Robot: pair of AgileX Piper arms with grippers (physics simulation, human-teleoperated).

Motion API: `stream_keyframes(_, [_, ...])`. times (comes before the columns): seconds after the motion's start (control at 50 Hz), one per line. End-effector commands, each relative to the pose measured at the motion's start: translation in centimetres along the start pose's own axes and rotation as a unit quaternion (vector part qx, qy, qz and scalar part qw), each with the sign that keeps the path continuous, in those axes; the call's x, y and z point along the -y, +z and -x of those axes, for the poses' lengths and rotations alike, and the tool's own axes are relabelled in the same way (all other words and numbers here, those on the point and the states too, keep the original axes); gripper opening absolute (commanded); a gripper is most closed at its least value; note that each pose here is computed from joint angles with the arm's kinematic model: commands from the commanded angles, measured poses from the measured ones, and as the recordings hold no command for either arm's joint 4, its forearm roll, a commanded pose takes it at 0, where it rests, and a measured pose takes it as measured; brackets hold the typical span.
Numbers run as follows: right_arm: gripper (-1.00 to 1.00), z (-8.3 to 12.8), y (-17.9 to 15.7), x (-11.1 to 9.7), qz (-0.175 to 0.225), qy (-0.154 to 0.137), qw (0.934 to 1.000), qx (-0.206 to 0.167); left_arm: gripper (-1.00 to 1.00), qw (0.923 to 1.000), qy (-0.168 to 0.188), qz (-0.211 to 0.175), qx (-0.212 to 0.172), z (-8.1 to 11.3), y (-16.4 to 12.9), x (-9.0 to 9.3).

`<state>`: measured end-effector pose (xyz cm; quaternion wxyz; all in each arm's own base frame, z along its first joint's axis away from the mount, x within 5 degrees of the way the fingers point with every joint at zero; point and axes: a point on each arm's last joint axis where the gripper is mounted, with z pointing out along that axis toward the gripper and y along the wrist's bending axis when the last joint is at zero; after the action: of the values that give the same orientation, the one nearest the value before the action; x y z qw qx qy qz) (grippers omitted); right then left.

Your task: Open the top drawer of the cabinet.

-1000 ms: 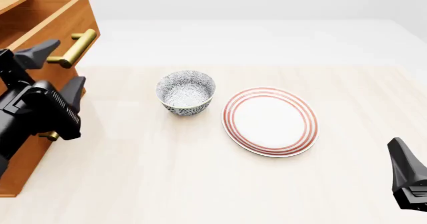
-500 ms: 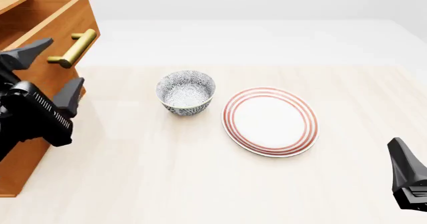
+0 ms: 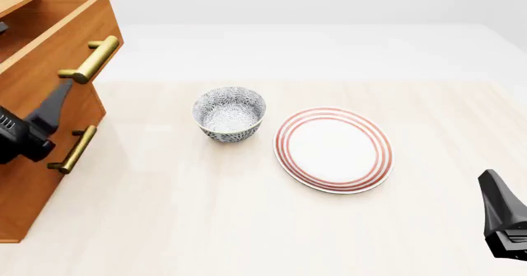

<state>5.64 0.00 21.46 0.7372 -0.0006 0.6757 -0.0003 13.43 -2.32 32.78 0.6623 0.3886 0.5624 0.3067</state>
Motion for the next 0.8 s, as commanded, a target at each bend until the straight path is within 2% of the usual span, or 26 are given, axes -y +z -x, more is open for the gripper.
stream_keyframes(0.02, [1.00,0.0,0.0,0.0,0.000,0.000,1.0000,0.000,1.00,0.9965,-0.083,-0.005,-0.003,1.5,-1.3,-2.6])
stream_keyframes(0.08, [1.00,0.0,0.0,0.0,0.000,0.000,1.0000,0.000,1.00,0.9938,-0.111,-0.006,-0.003,2.2,-1.5,-3.6])
stream_keyframes(0.16, [1.00,0.0,0.0,0.0,0.000,0.000,1.0000,0.000,1.00,0.9933,-0.115,0.000,-0.006,2.3,-2.1,-4.1])
stream_keyframes(0.3, [1.00,0.0,0.0,0.0,0.000,0.000,1.0000,0.000,1.00,0.9831,-0.183,-0.010,-0.006,3.9,-2.5,-6.5])
stream_keyframes(0.36, [1.00,0.0,0.0,0.0,0.000,0.000,1.0000,0.000,1.00,0.9807,-0.195,-0.009,-0.015,3.9,-2.6,-6.9])
stream_keyframes(0.38, [1.00,0.0,0.0,0.0,0.000,0.000,1.0000,0.000,1.00,0.9722,-0.234,-0.016,-0.007,4.6,-2.4,-7.6])
stream_keyframes(0.4, [1.00,0.0,0.0,0.0,0.000,0.000,1.0000,0.000,1.00,0.9694,-0.244,-0.022,-0.019,4.6,-2.2,-7.7])
stream_keyframes(0.42, [1.00,0.0,0.0,0.0,0.000,0.000,1.0000,0.000,1.00,0.9680,-0.250,-0.020,-0.008,4.9,-2.4,-7.9])
stream_keyframes(0.48, [1.00,0.0,0.0,0.0,0.000,0.000,1.0000,0.000,1.00,0.9652,-0.260,-0.015,-0.019,4.9,-2.7,-8.3])
stream_keyframes(0.5, [1.00,0.0,0.0,0.0,0.000,0.000,1.0000,0.000,1.00,0.9602,-0.278,-0.014,-0.028,5.0,-2.8,-8.8])
stream_keyframes(0.56, [1.00,0.0,0.0,0.0,0.000,0.000,1.0000,0.000,1.00,0.9526,-0.303,-0.019,-0.026,5.4,-2.6,-9.3])
stream_keyframes(0.62, [1.00,0.0,0.0,0.0,0.000,0.000,1.0000,0.000,1.00,0.9528,-0.302,-0.015,-0.031,5.4,-2.8,-9.5])
stream_keyframes(0.66, [1.00,0.0,0.0,0.0,0.000,0.000,1.0000,0.000,1.00,0.9414,-0.332,-0.016,-0.055,5.2,-2.4,-9.8])
stream_keyframes(0.68, [1.00,0.0,0.0,0.0,0.000,0.000,1.0000,0.000,1.00,0.9416,-0.334,-0.024,-0.039,5.6,-2.3,-9.8])
stream_keyframes(0.72, [1.00,0.0,0.0,0.0,0.000,0.000,1.0000,0.000,1.00,0.9415,-0.333,-0.015,-0.050,5.5,-2.7,-10.1])
stream_keyframes(0.78, [1.00,0.0,0.0,0.0,0.000,0.000,1.0000,0.000,1.00,0.9320,-0.356,-0.016,-0.066,5.4,-2.4,-10.4])
stream_keyframes(0.8, [1.00,0.0,0.0,0.0,0.000,0.000,1.0000,0.000,1.00,0.9289,-0.365,-0.023,-0.058,5.8,-2.2,-10.6])
